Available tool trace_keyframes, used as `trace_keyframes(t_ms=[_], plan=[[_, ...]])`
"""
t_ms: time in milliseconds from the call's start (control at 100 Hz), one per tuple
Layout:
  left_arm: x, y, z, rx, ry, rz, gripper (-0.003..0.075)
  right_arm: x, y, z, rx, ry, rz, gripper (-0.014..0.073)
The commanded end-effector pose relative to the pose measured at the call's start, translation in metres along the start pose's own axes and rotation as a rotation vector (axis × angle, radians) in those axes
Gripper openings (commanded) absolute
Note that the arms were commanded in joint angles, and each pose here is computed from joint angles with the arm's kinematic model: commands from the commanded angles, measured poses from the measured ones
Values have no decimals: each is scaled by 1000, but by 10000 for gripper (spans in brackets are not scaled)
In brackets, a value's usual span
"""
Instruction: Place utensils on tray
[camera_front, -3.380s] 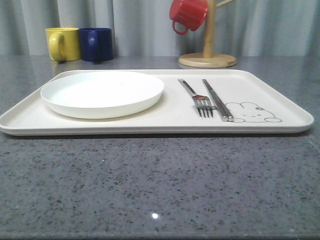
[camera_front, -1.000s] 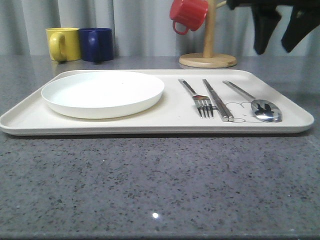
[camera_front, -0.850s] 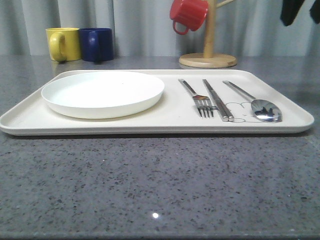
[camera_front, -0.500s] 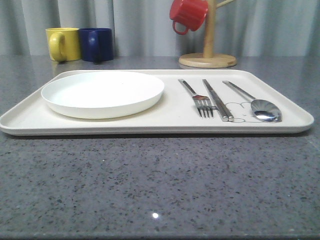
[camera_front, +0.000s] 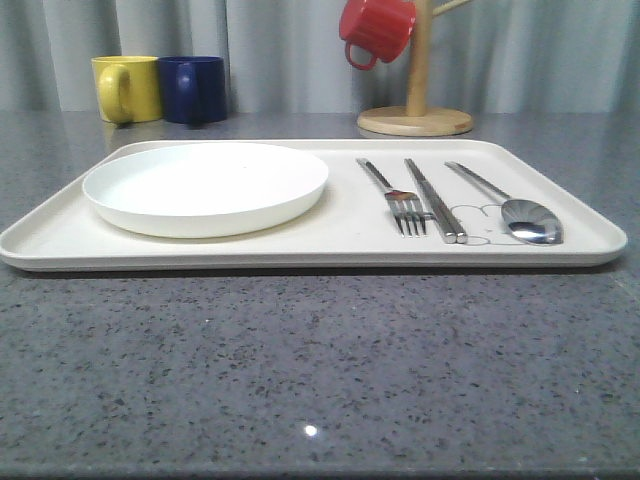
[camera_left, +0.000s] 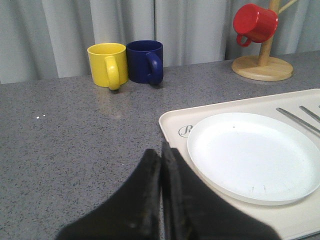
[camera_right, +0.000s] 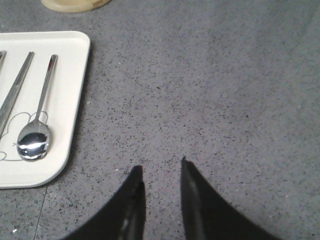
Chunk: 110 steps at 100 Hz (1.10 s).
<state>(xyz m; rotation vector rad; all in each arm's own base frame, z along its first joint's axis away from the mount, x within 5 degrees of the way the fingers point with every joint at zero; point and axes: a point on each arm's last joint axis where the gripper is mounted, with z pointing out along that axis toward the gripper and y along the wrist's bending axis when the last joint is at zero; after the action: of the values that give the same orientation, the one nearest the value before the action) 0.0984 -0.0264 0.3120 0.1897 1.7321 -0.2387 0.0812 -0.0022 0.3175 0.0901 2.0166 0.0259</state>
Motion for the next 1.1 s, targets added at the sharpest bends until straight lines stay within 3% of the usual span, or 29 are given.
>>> trace_keyframes(t_ms=[0,80,870,1090], plan=[[-16,1,-2,-11,-100,-5,-19,-12,-2,-12,4,-136,-35,25],[-16,1,-2,-11,-100,-5,-19,-12,-3,-14,5,-147,-36,-72],[-16,1,-2,-11,-100,-5,-19,-9,-3,-13,12,-131,-40,-69],[-16,1,-2,-11,-100,-5,-19,4,-2,-14,-31,-246,-41,-69]])
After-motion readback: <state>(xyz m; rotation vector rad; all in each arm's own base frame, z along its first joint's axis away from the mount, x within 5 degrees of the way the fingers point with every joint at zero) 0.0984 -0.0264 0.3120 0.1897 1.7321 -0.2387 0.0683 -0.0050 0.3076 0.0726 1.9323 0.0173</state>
